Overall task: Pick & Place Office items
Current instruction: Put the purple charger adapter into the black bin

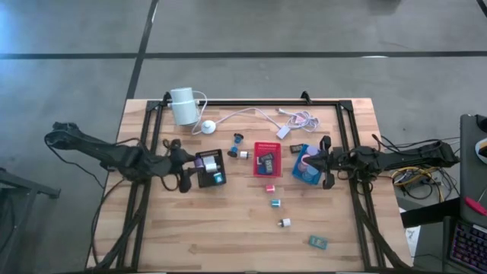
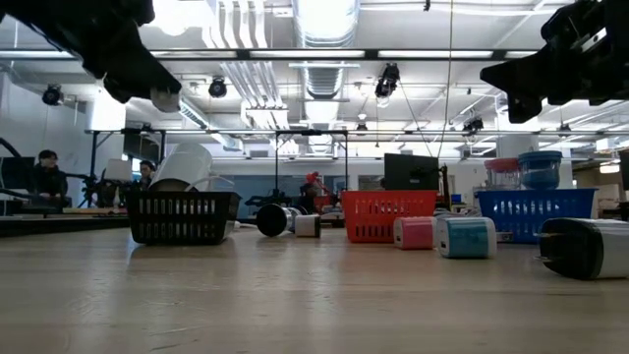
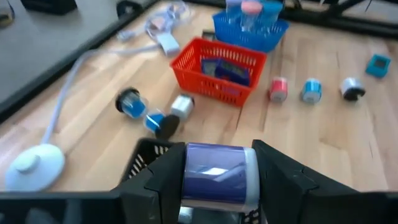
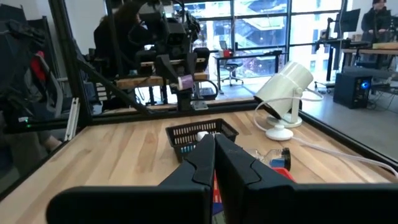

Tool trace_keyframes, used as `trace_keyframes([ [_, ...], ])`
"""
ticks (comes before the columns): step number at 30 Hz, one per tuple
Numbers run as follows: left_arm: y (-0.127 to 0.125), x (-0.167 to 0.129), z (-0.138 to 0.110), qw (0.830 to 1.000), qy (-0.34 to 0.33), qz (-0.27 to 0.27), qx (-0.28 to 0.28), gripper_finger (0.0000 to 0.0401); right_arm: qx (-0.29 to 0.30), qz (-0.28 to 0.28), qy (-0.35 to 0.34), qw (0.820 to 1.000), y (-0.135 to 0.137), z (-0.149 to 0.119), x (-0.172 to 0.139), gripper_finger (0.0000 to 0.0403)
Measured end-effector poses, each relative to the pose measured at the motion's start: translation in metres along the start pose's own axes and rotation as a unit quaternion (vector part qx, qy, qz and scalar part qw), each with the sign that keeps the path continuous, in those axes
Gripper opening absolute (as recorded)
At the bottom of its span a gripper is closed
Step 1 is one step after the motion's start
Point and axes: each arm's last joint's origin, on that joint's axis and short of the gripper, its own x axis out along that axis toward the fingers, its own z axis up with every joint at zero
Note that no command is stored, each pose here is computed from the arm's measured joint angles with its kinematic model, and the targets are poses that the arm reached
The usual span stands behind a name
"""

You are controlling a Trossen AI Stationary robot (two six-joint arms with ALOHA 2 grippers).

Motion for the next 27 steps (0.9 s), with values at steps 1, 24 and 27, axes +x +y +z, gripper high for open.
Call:
trace_keyframes([
  [1,-0.002,0.003,0.0,1.0,0.009,-0.003,0.0,0.0167,-0.001,0.0,0.0,1.0,0.0,0.0,0.0,0.0008],
  [24,0.002,0.072,-0.017,0.983,0.184,0.022,0.006,0.0167,0.001,0.0,0.0,1.0,0.0,0.0,0.0,0.0008],
  [27,0.002,0.079,-0.023,0.978,0.207,0.018,0.014,0.0167,0.001,0.0,0.0,1.0,0.0,0.0,0.0,0.0008],
])
